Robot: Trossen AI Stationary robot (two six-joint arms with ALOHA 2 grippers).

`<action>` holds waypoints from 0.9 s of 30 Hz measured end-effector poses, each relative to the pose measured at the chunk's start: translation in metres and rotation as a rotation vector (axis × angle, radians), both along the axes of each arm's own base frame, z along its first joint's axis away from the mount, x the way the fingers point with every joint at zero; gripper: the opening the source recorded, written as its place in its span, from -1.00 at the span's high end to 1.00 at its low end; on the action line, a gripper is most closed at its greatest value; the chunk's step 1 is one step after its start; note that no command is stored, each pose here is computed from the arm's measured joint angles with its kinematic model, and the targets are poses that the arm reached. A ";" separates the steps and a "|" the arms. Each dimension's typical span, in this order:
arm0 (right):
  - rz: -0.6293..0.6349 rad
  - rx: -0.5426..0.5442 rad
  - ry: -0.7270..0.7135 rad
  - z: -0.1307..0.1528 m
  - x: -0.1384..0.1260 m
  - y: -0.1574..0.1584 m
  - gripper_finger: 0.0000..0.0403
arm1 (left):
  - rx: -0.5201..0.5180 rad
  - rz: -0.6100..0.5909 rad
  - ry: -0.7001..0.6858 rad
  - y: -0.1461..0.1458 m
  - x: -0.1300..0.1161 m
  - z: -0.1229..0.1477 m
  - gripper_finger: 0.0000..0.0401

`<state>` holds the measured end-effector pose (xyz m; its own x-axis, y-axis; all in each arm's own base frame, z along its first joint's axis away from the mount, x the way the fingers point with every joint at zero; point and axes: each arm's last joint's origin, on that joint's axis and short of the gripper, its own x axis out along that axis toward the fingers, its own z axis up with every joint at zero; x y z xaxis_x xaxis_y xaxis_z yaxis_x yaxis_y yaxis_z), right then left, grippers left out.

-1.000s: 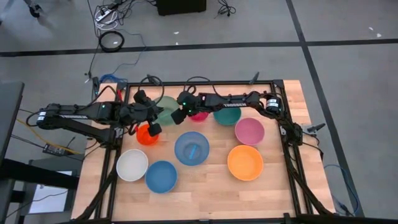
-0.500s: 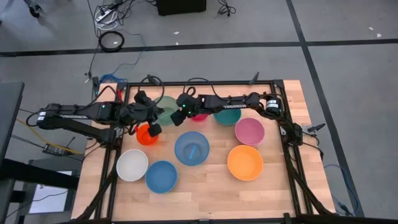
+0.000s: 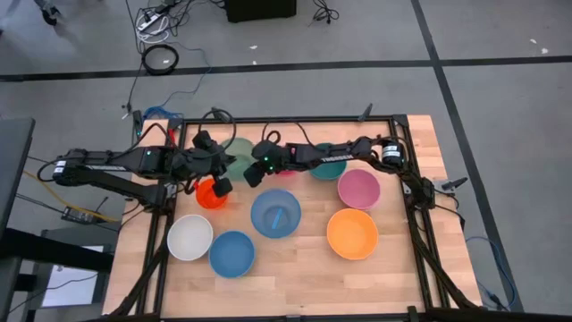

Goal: Nest bowls inside each other
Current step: Stack the light green bowl on top of the light blue bowl

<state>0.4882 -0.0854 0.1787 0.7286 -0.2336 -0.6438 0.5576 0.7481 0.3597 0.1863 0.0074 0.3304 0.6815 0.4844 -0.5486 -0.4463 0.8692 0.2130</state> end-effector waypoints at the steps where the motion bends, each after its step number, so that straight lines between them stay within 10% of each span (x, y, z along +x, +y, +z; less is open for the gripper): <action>1: 0.000 0.002 0.008 -0.003 -0.001 0.000 0.11 | 0.000 0.000 0.000 0.000 0.000 0.000 0.83; 27: 0.056 -0.188 0.023 0.005 0.000 0.003 0.13 | 0.001 -0.001 0.008 0.000 0.000 -0.001 0.83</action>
